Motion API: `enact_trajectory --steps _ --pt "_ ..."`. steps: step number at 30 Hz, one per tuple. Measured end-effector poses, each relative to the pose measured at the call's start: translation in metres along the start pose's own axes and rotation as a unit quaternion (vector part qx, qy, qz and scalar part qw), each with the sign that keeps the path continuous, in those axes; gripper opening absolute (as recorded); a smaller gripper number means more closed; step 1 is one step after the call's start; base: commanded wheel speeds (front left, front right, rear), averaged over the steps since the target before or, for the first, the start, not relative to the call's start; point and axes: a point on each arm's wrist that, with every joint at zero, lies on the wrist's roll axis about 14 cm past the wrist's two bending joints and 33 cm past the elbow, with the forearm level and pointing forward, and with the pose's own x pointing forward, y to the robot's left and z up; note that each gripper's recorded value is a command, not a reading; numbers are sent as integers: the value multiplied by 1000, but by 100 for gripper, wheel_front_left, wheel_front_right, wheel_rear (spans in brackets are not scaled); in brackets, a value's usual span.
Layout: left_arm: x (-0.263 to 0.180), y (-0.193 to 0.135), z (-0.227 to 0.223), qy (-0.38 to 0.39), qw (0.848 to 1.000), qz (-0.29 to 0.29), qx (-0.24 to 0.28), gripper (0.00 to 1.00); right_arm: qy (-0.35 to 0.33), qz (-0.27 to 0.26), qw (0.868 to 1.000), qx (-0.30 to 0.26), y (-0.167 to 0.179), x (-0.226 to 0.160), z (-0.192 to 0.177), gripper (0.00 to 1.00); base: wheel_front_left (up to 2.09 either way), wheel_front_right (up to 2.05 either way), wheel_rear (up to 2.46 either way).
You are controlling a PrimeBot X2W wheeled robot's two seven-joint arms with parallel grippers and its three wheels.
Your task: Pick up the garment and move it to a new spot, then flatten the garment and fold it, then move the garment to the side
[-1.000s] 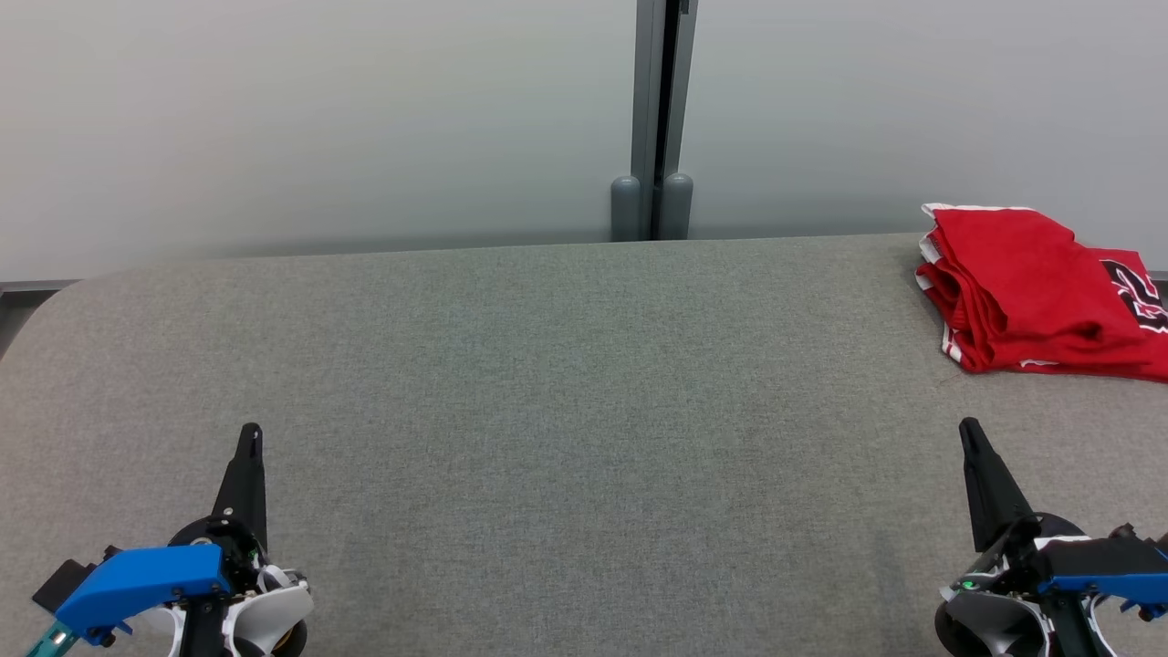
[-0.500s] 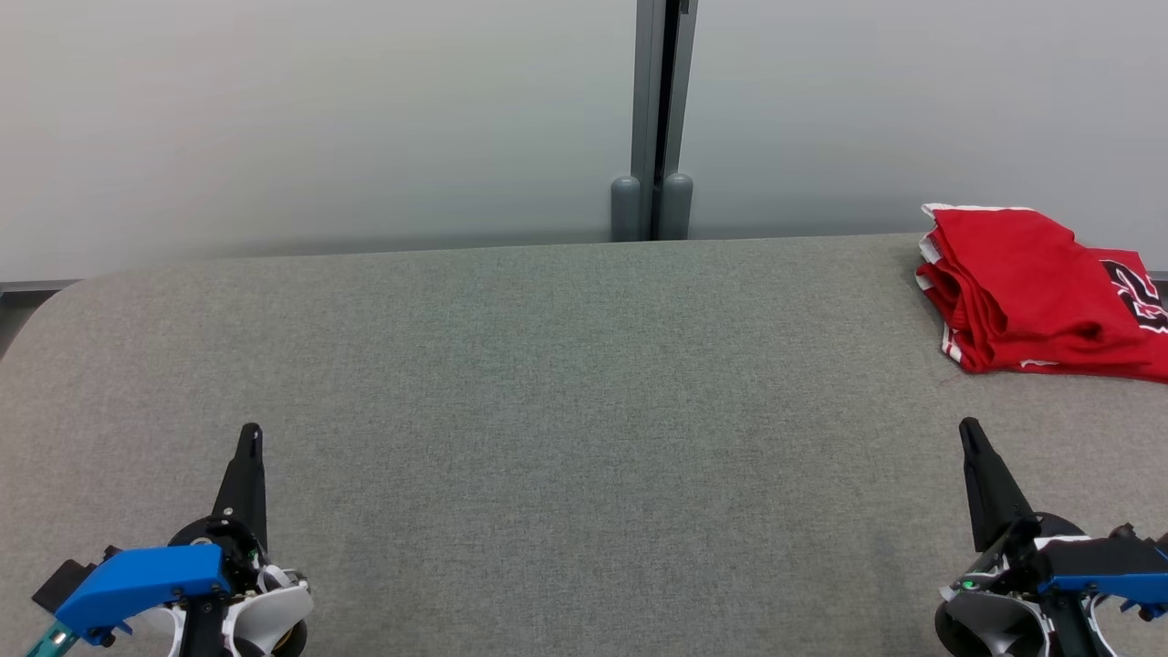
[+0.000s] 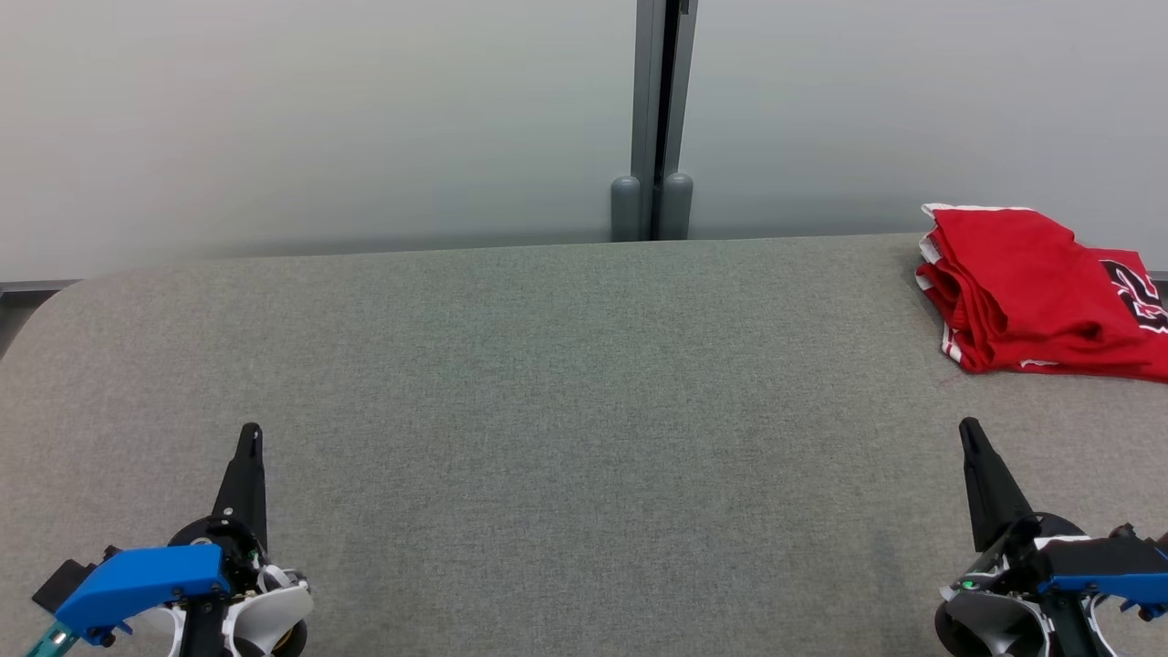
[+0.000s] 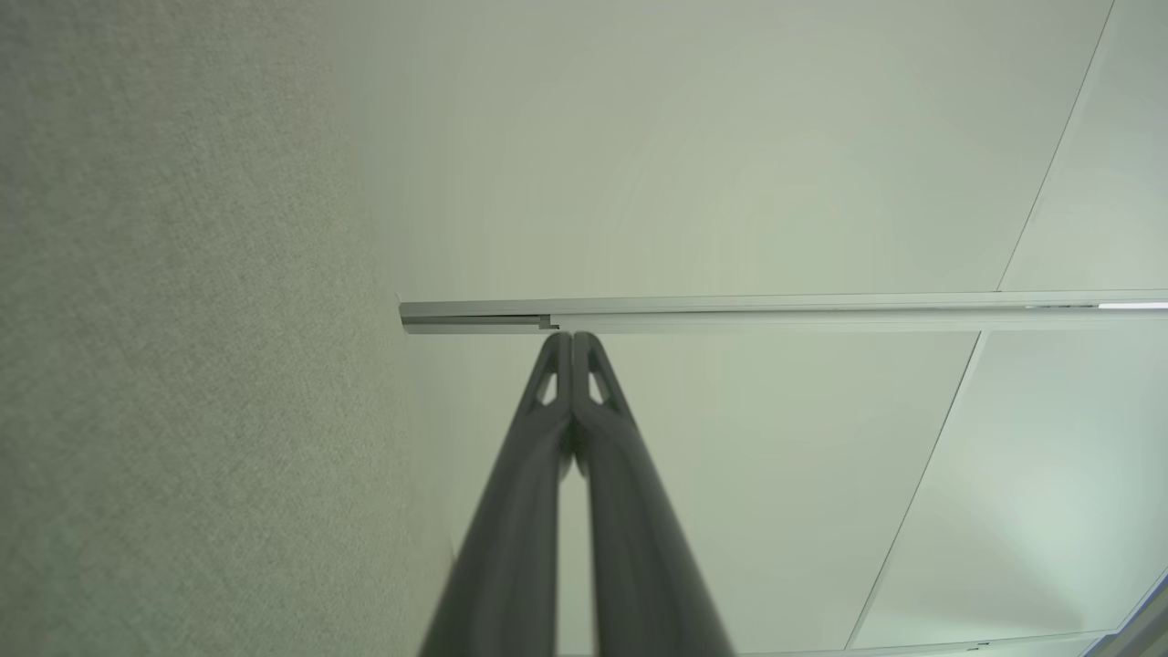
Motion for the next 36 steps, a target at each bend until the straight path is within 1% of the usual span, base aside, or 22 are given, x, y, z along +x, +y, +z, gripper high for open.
enact_trajectory --steps 36 --pt "0 0 0 0 1000 0 0 0 0 0 1000 0 0 0 0 0 0 0 0"
